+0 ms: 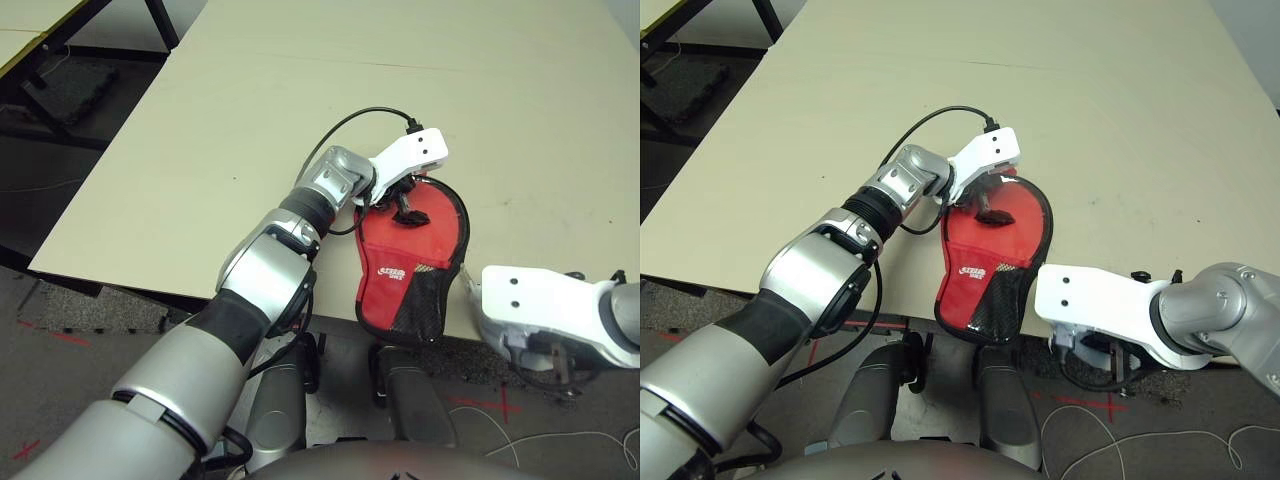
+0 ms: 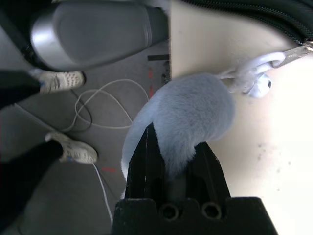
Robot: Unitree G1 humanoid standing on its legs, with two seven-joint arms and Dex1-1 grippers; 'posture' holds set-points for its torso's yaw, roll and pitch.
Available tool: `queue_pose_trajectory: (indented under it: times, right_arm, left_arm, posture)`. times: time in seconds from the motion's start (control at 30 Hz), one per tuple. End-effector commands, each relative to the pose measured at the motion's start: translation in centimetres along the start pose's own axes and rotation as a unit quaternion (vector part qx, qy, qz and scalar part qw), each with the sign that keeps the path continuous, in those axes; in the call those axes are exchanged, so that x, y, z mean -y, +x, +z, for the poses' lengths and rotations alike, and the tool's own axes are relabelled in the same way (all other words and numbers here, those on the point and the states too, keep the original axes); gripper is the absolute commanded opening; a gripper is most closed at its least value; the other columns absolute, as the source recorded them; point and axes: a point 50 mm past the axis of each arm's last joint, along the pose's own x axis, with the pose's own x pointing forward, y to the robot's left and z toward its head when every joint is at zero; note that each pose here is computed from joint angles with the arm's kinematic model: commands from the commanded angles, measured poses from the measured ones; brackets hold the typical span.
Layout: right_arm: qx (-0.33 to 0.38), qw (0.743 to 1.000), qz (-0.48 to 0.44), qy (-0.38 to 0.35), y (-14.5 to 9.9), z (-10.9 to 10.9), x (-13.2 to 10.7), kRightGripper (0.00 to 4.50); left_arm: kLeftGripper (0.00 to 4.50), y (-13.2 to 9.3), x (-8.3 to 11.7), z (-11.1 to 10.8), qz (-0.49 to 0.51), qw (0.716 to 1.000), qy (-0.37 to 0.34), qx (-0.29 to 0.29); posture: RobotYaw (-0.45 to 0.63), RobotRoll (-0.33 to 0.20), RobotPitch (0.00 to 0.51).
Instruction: Store the ping-pong paddle in its case and zip it.
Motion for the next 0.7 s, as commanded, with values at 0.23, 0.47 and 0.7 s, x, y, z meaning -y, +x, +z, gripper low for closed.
queue_pose_trajectory:
  times: [0.23, 0.47, 0.7]
  right_arm:
    - [0.028, 0.981, 0.185, -0.052, 2.4, -0.2, -5.0, 0.20]
    - [-0.003, 0.996, 0.086, -0.013, 3.1, -1.4, -3.3, 0.20]
    - [0.005, 0.998, 0.066, -0.001, 2.9, -1.5, -1.9, 0.20]
  left_arm:
    - [4.50, 0.6, 0.5, -3.5, 0.008, 0.997, -0.040, -0.066]
    - [4.50, 0.6, 0.6, -3.1, -0.005, 0.998, -0.032, -0.057]
    - [4.50, -1.0, -0.3, -0.4, -0.042, 0.999, 0.006, -0.028]
  posture:
    - [-0.19, 0.000, 0.283]
    - [-0.19, 0.000, 0.282]
    - [-0.18, 0.000, 0.273]
